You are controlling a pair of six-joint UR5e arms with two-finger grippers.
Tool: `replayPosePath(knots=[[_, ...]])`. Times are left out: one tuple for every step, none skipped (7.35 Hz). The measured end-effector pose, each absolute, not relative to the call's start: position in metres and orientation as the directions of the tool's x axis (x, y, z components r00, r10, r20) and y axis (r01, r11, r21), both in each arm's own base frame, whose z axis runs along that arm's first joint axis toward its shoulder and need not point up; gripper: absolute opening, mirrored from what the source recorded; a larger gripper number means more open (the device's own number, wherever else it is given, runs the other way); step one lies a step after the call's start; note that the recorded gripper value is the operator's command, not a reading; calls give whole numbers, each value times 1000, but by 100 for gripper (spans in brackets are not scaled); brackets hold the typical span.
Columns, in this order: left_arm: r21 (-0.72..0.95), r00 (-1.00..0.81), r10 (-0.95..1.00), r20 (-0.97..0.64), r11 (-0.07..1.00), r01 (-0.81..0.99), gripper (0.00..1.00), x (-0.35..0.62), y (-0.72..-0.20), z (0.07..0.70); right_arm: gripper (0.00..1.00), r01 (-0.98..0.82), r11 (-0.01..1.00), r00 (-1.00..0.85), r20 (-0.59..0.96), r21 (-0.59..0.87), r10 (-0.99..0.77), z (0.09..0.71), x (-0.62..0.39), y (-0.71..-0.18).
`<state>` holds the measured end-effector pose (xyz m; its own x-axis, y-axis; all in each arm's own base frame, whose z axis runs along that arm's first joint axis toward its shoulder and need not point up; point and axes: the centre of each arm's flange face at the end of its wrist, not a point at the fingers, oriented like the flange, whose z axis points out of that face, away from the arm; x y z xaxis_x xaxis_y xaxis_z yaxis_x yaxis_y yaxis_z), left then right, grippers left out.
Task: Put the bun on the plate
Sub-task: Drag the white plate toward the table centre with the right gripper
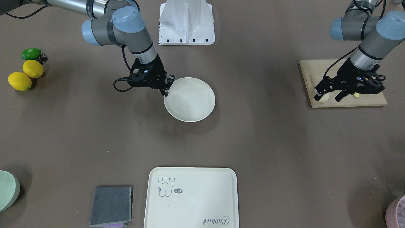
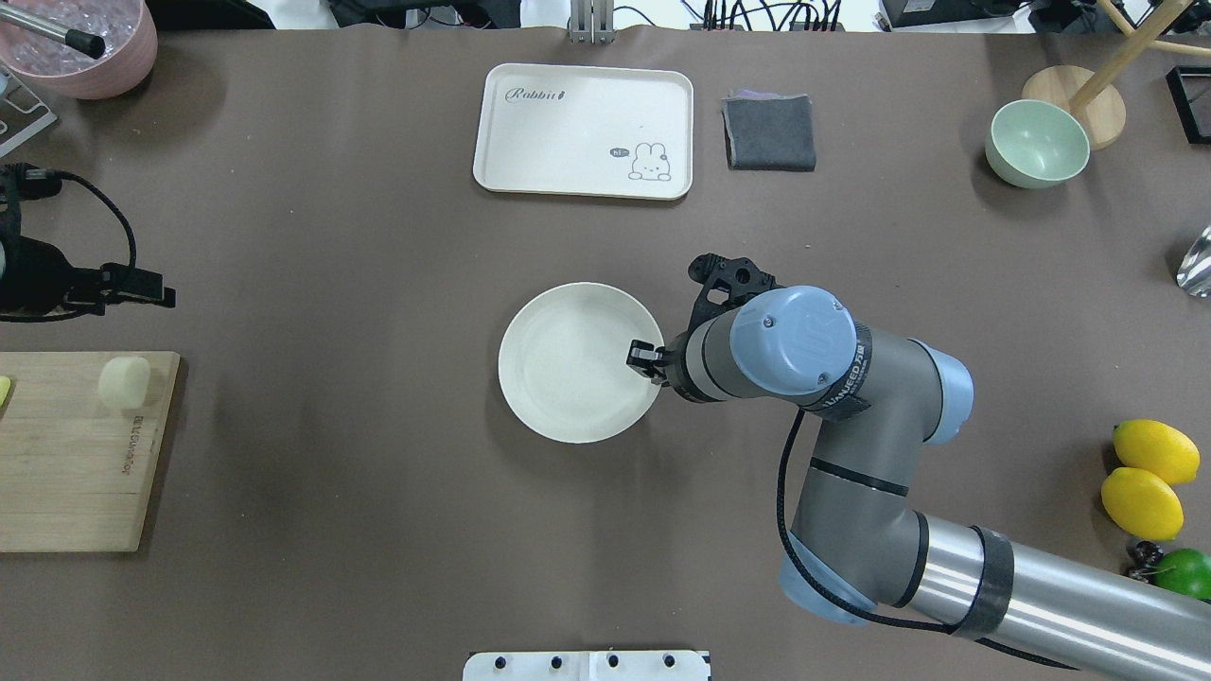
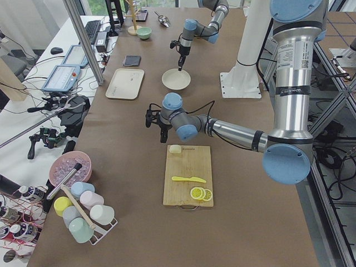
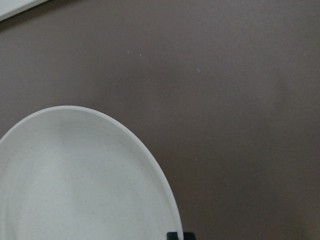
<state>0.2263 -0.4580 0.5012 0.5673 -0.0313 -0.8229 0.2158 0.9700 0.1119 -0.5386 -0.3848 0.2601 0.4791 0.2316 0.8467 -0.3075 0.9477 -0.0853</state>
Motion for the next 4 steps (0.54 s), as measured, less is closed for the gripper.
replayPosePath(knots=[[110,570,-34,-821,970,216,97,228,-456,503,0,-305,948,479,845,-94,238,261,-545,-379],[110,573,-33,-819,971,213,97,229,-455,504,0,-304,947,479,843,-102,244,261,-548,-376],[115,580,-29,-814,971,210,97,233,-454,506,0,-304,947,483,839,-106,249,264,-550,-374],[123,591,-23,-807,971,207,97,239,-452,508,97,-306,946,487,836,-108,253,267,-551,-375]])
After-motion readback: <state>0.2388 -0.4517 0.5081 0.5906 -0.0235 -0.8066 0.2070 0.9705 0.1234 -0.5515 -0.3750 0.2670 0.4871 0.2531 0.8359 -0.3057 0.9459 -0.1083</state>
